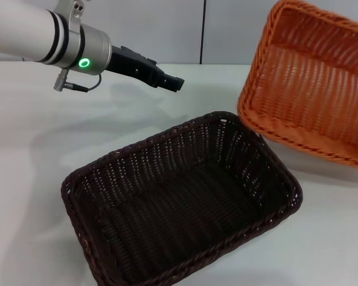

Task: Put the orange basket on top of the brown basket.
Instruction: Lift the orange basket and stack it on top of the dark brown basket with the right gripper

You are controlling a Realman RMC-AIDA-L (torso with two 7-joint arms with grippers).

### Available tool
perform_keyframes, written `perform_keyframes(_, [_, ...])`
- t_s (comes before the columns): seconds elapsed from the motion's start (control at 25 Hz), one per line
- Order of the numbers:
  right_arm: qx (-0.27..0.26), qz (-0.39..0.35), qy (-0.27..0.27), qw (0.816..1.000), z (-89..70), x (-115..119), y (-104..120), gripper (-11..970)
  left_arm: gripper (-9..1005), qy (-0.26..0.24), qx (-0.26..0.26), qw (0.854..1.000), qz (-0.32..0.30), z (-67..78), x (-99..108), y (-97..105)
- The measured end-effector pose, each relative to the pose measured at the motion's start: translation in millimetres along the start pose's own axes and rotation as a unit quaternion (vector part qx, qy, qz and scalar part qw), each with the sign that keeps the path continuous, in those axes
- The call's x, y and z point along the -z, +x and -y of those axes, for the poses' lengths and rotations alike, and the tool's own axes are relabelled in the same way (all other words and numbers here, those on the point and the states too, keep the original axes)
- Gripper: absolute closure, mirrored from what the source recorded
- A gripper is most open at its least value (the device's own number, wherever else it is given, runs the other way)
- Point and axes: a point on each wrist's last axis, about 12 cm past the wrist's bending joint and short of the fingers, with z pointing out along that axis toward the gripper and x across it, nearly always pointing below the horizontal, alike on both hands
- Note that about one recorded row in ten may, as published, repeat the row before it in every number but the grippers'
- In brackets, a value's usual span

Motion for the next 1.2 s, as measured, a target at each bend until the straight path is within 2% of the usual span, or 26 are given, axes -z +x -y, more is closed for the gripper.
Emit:
perform_keyframes(0.16, [-0.006,0.040,-0.027,0.999,-1.6,3,-2,828,135,-0.001,0.003,1.000,-0.001,-0.8,0,3])
perform_keyframes(0.28, [-0.006,0.065,-0.068,0.996,-8.0,3,-1,825,135,-0.003,0.006,1.000,0.000,-2.4,1,5])
perform_keyframes(0.52, [-0.014,0.072,-0.134,0.988,-20.9,6,-1,816,135,-0.004,0.008,1.000,-0.001,-3.3,2,7])
perform_keyframes(0.76, [0.004,0.026,-0.219,0.975,-46.6,5,5,808,135,-0.009,0.013,1.000,0.005,-5.1,3,7])
perform_keyframes(0.96, [-0.002,-0.025,-0.283,0.959,-65.7,1,19,800,135,-0.010,0.013,1.000,0.007,-3.8,1,7])
perform_keyframes(1.2, [-0.007,-0.078,-0.317,0.945,-78.2,-6,41,792,135,-0.010,0.010,1.000,0.008,-0.8,-2,5])
